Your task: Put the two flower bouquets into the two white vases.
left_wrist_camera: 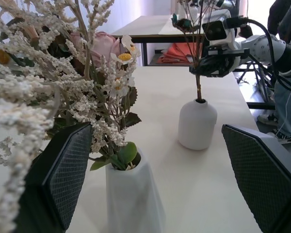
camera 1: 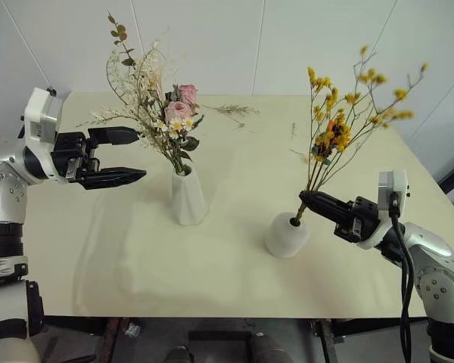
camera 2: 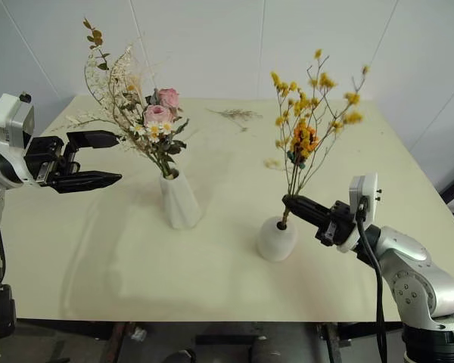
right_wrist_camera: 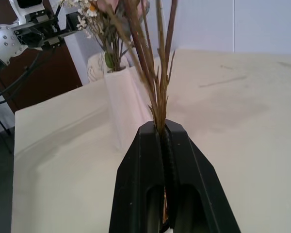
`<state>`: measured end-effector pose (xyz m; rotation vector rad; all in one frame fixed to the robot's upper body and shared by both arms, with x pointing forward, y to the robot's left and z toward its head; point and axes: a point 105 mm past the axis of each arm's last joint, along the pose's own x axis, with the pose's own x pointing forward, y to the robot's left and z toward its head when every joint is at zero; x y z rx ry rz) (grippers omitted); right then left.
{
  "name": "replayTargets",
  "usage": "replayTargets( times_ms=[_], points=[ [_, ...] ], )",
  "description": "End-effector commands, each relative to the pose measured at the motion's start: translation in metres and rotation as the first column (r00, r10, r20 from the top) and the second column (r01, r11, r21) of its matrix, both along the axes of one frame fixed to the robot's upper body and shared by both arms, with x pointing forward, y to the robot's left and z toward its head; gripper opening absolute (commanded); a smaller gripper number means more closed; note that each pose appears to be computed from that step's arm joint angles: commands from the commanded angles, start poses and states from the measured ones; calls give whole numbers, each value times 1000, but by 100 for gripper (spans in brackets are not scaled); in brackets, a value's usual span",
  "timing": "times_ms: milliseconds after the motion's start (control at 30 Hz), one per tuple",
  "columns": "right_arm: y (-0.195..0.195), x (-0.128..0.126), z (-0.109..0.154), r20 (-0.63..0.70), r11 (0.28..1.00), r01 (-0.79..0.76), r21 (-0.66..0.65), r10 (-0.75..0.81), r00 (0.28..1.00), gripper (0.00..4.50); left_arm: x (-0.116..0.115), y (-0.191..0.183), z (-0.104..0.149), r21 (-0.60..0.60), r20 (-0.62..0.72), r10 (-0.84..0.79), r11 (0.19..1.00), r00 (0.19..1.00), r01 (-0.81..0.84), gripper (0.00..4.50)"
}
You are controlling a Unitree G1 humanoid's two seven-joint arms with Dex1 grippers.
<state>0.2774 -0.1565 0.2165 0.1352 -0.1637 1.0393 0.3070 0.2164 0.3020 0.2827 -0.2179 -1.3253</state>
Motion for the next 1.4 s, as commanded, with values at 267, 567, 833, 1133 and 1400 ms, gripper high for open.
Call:
replayTargets(
  times_ms=[267,567,833,1133,1400],
  points=[
    [4,4,1,48,1000,16,0,-16,999,4,-1,-2,10,4,55,-5,1000,998,5,450],
    [-3,9,-1,129,997,70,-42,-64,990,125,-2,-2,12,2,61,-1,1000,998,1,450],
    [-20,-7,8,155,990,90,-109,-73,985,388,-2,3,13,11,60,12,1000,998,-13,450],
    [-68,-17,22,158,951,166,-261,-128,979,443,-1,8,6,22,40,30,999,999,-31,450],
    [-93,-16,38,149,894,121,-432,-62,987,443,-4,15,4,45,20,43,998,999,-44,450]
  ],
)
